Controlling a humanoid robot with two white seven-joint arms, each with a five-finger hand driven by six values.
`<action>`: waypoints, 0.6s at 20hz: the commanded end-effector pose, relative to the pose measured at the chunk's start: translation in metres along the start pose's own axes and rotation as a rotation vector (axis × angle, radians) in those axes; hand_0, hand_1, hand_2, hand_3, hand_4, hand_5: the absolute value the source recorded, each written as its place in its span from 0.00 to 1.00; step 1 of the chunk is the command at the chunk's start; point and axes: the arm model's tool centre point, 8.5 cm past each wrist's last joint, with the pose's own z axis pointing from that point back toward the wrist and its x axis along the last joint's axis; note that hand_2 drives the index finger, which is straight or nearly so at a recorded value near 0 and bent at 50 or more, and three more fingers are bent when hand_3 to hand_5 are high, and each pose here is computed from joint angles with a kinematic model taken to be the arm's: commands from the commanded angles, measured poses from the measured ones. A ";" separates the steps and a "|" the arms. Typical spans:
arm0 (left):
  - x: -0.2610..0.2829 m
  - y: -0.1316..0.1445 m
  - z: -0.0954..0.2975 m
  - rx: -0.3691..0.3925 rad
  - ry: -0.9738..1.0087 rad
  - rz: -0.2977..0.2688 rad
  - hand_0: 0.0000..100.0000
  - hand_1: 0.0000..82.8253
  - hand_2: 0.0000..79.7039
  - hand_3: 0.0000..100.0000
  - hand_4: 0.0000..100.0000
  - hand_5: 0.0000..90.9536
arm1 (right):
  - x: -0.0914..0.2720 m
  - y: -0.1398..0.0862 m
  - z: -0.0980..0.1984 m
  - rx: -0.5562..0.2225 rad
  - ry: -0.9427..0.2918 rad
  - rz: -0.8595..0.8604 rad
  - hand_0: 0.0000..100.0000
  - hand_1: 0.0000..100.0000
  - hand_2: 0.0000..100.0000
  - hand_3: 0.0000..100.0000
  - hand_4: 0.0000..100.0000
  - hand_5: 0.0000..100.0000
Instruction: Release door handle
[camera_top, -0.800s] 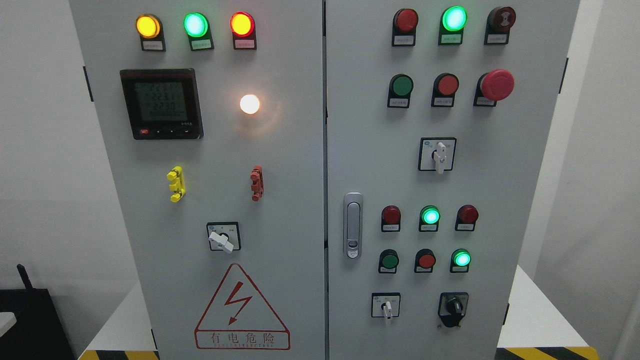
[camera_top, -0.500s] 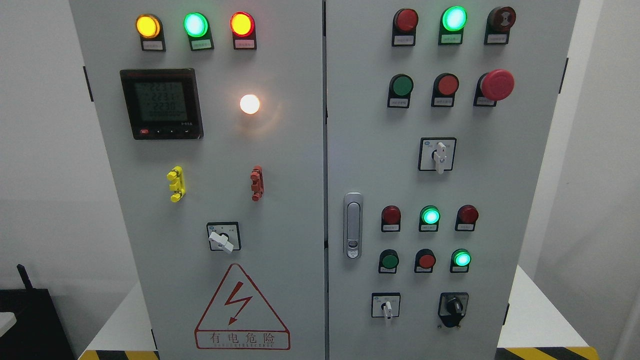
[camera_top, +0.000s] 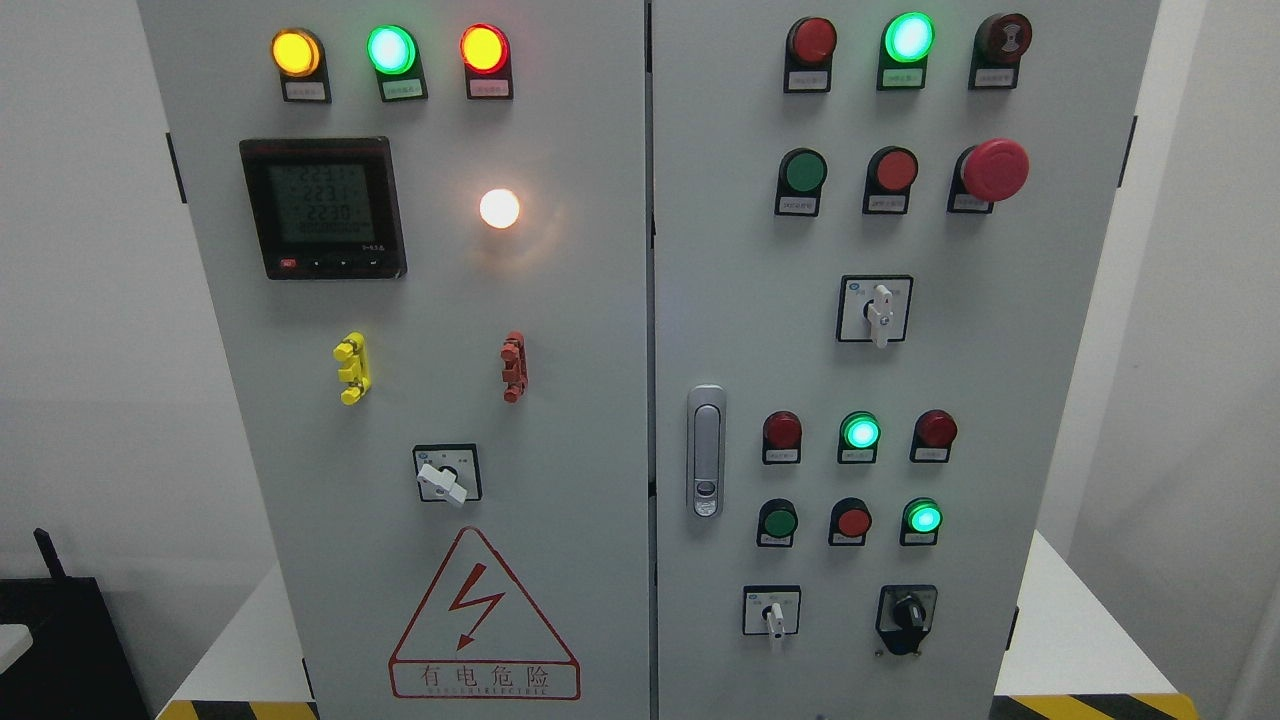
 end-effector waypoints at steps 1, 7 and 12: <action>-0.007 0.001 0.001 0.000 0.020 -0.013 0.12 0.47 0.00 0.00 0.00 0.00 | 0.019 0.002 -0.018 -0.019 -0.137 0.270 0.40 0.32 0.00 0.59 0.55 0.55; -0.007 0.001 0.001 0.000 0.020 -0.013 0.12 0.47 0.00 0.00 0.00 0.00 | 0.041 0.007 -0.045 -0.079 -0.327 0.655 0.37 0.42 0.00 0.83 0.77 0.85; -0.007 0.001 0.001 0.000 0.020 -0.013 0.12 0.47 0.00 0.00 0.00 0.00 | 0.049 0.024 -0.063 -0.095 -0.363 0.860 0.34 0.44 0.00 1.00 0.93 0.99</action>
